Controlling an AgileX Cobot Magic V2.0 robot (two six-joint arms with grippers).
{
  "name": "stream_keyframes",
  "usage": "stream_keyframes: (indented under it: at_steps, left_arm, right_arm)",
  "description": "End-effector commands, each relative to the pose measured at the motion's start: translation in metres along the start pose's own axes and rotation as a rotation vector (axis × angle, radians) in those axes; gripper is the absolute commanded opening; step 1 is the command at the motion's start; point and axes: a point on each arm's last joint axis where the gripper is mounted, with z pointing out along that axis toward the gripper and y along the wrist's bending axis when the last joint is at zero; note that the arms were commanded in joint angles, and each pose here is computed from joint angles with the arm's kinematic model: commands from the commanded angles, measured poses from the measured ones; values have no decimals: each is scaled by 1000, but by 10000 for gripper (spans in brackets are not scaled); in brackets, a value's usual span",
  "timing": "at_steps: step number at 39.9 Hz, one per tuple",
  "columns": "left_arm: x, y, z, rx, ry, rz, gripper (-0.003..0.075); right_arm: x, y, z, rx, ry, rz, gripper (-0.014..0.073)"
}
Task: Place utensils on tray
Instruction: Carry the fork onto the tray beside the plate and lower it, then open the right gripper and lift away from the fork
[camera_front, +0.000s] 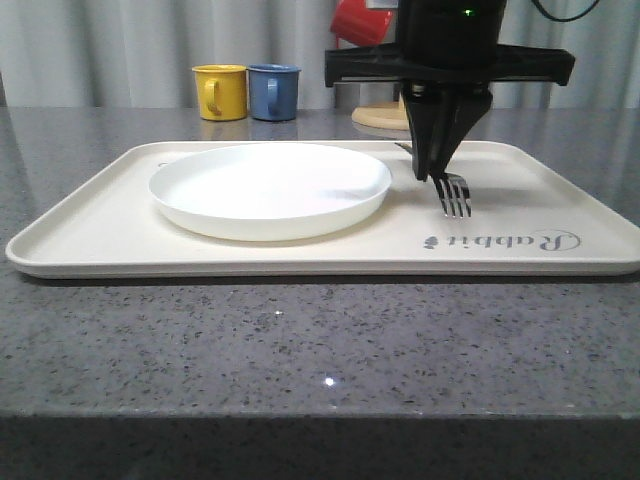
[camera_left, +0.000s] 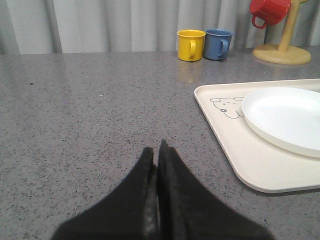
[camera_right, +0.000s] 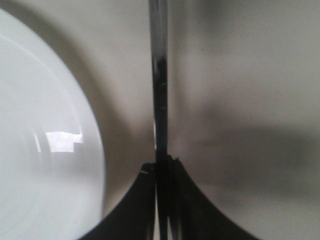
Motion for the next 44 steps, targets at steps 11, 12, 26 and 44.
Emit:
stream_keyframes:
  at_steps: [11,12,26,44]
  left_arm:
    - [-15,-1,-7,5,-123,-15,-18]
    - [-15,-1,-7,5,-123,-15,-18]
    - [-15,-1,-7,5,-123,-15,-18]
    - [-15,-1,-7,5,-123,-15,-18]
  right_arm:
    - [-5,-1,-21,-28,-57,15,59]
    - [-5,-1,-21,-31,-56,16,59]
    - [-5,0,-14,-24,-40,16,59]
    - [-6,0,-14,-24,-41,17,249]
